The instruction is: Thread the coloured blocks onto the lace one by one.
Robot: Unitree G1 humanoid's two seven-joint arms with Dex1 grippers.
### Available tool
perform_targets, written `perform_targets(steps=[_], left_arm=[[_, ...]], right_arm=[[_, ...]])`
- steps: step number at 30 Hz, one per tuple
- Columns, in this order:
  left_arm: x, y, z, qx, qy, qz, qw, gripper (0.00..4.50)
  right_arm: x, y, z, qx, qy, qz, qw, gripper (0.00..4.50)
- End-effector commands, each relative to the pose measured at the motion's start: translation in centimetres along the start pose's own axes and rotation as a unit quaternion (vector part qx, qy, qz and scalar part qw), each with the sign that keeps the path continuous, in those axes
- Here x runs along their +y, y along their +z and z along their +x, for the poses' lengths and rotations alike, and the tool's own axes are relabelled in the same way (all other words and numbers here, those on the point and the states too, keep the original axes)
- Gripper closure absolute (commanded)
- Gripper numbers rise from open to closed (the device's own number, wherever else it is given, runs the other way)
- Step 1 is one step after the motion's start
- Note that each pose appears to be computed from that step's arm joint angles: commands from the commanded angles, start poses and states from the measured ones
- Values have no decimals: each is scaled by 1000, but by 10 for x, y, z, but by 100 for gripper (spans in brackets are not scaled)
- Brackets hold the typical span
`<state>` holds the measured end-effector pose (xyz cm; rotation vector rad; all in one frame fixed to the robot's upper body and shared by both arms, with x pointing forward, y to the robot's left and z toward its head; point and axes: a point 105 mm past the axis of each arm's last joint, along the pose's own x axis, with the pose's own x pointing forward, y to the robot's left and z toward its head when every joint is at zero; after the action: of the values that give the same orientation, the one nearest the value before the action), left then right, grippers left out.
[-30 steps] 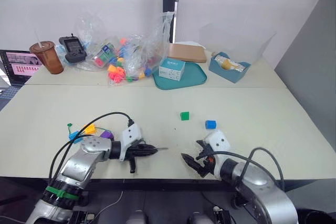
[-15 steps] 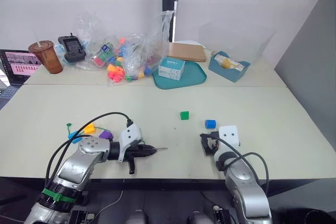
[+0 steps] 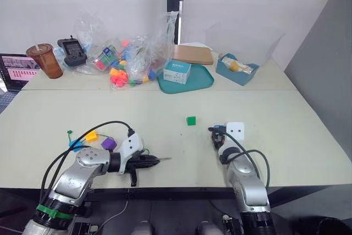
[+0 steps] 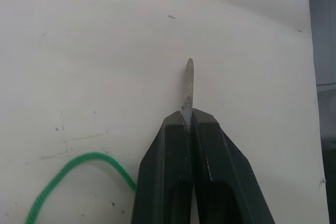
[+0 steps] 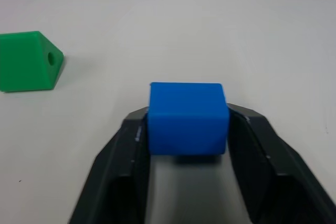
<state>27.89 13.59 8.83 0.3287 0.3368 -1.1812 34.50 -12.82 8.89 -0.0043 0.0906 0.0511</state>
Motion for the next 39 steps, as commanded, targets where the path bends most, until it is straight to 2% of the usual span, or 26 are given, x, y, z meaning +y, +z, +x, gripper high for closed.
perform_targets(steps=[1,6,9,12,18,27,31,33,39], left_arm=[[1,8,-5,-14,7,17,1000,450],[1,7,-4,-16,9,17,1000,450],[6,9,-6,-19,13,17,1000,450],[9,10,-7,-19,15,17,1000,450],[-1,6,-7,-13,-3,10,1000,450],[-7,5,1,-18,-9,5,1000,450],[-8,4,3,-23,-9,4,1000,450],[-7,5,4,-24,-8,3,1000,450],[-6,4,6,-28,-7,3,1000,450]], right_arm=[[12,3,-8,-13,21,-5,1000,331],[34,21,-35,-44,63,-5,997,331],[71,19,-77,-28,126,16,991,331],[88,10,-97,-5,147,34,989,331],[101,-6,-101,33,153,37,987,331],[119,-15,-90,58,187,29,980,331],[112,-18,-90,65,184,21,981,331],[106,-14,-89,55,175,21,983,223],[94,11,-92,13,197,16,980,26]])
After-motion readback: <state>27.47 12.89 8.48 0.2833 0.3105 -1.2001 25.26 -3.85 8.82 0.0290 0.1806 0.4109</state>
